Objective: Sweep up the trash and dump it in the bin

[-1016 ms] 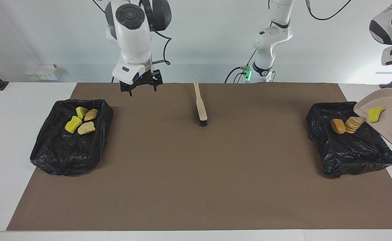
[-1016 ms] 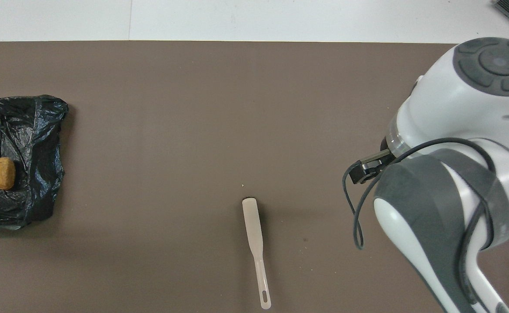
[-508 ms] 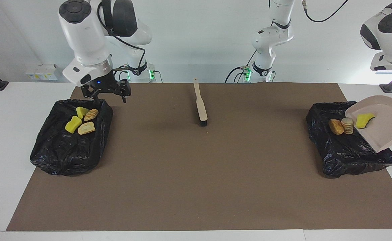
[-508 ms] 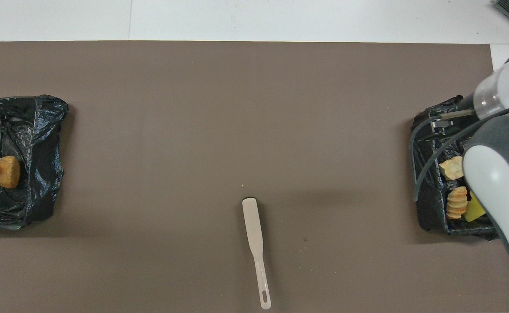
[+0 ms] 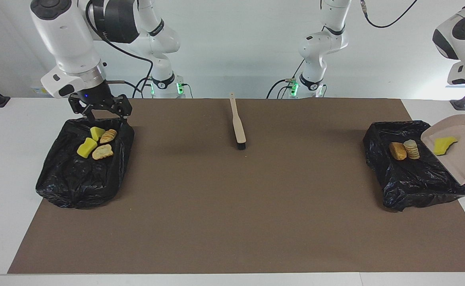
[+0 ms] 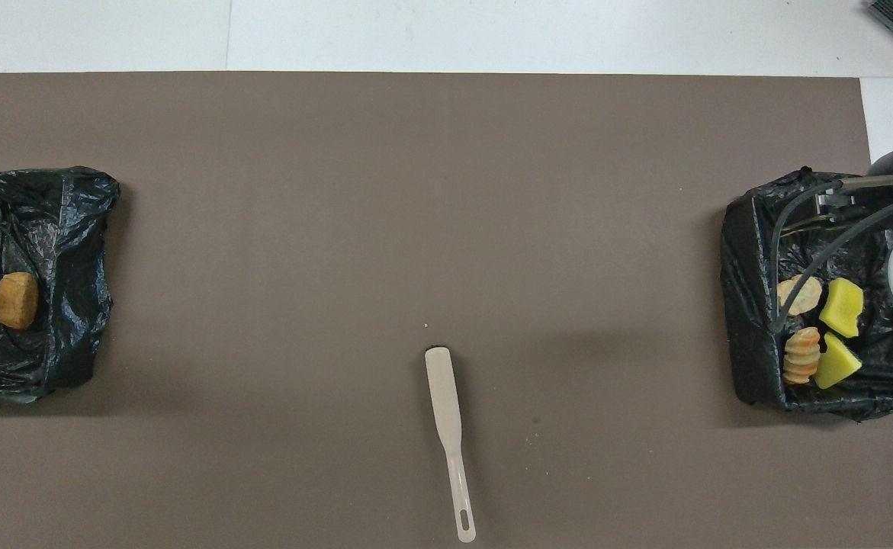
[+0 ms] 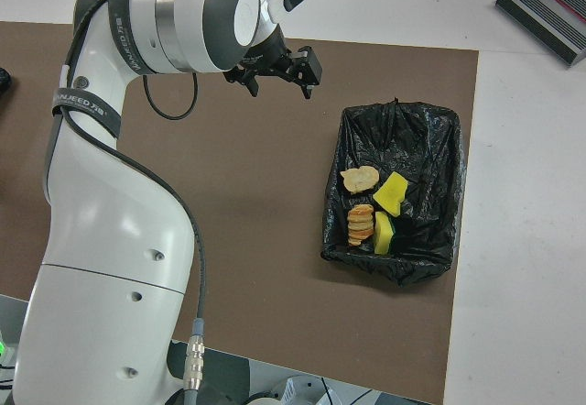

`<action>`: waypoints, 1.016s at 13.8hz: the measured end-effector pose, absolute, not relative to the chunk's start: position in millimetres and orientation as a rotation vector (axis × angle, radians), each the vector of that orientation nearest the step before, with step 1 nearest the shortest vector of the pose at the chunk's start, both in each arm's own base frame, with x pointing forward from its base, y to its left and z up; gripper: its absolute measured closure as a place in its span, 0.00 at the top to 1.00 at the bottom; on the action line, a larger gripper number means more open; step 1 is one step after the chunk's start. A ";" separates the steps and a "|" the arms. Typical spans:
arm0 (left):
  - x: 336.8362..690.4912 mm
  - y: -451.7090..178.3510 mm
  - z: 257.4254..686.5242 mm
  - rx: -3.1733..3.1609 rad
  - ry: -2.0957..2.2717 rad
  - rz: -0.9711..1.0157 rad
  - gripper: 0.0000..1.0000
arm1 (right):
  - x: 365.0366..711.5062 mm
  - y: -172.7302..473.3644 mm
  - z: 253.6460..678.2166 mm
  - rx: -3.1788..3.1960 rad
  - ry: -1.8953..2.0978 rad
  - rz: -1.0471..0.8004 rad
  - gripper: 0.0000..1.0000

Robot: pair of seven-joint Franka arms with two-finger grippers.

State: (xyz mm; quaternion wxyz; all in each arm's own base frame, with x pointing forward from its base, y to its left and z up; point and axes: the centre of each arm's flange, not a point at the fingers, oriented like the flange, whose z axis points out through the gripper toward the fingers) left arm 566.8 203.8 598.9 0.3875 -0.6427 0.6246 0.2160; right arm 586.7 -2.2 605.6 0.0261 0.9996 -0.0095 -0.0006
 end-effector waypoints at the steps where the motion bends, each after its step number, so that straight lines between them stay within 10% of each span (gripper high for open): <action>1: 570.8 201.4 595.3 -1.627 1.590 0.555 0.33 | 584.8 -8.9 610.0 3.103 -0.053 0.010 1.00; 14: 572.9 123.3 564.1 -1.700 1.352 0.682 0.33 | 546.5 -12.2 642.4 3.127 -0.113 0.004 1.00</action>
